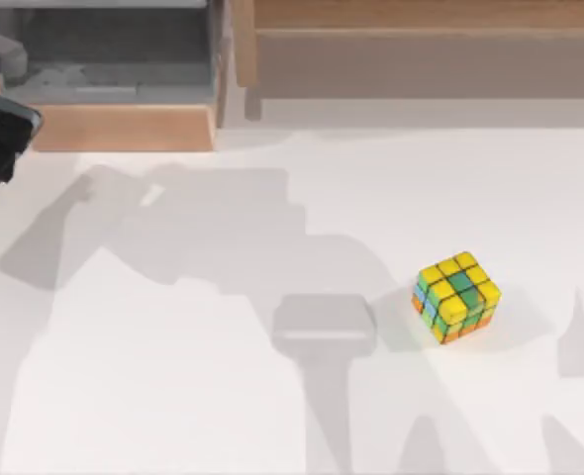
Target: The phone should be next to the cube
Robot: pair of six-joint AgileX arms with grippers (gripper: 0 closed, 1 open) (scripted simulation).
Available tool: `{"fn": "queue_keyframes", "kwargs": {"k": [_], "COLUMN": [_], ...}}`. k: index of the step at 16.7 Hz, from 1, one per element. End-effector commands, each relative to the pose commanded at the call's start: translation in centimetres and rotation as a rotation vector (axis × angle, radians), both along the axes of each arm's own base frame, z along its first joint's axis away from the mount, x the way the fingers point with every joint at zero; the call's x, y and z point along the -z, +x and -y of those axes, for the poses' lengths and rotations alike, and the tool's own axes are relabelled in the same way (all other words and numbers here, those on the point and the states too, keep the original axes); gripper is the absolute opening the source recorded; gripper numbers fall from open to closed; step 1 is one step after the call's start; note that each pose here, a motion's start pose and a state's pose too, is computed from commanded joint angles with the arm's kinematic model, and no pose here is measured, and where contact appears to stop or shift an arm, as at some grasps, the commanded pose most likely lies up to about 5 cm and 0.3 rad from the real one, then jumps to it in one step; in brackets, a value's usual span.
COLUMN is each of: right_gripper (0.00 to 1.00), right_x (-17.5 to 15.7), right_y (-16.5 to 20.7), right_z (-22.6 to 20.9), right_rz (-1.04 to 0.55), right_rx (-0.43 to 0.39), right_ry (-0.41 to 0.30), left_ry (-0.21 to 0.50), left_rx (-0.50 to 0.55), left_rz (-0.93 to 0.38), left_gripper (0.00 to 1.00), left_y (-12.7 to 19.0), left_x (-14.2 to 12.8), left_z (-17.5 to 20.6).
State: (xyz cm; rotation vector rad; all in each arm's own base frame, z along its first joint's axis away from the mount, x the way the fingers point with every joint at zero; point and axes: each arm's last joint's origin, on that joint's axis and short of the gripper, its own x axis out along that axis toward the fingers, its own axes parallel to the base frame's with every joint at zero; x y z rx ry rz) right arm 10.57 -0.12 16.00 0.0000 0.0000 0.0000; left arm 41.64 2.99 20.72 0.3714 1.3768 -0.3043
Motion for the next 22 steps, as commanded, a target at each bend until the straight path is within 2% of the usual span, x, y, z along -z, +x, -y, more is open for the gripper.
{"fn": "queue_keyframes", "kwargs": {"k": [6, 13, 18, 22], "right_gripper": [1.00, 1.00, 1.00, 1.00], "right_x": [0.0, 0.0, 0.0, 0.0], "right_y": [0.0, 0.0, 0.0, 0.0], "right_z": [0.0, 0.0, 0.0, 0.0], "right_rz": [0.000, 0.000, 0.000, 0.000], "right_rx": [0.000, 0.000, 0.000, 0.000], "right_ry": [0.000, 0.000, 0.000, 0.000], "left_ry": [-0.055, -0.067, -0.052, -0.042], "left_rx": [-0.143, -0.298, -0.380, -0.417], "left_rz": [-0.048, -0.119, -0.151, -0.163], "left_gripper": [0.00, 0.00, 0.00, 0.00], "left_y": [-0.1, -3.8, -7.1, -8.8], "left_x": [0.5, 1.7, 2.5, 2.9], "left_z": [11.8, 23.8, 29.4, 31.7]}}
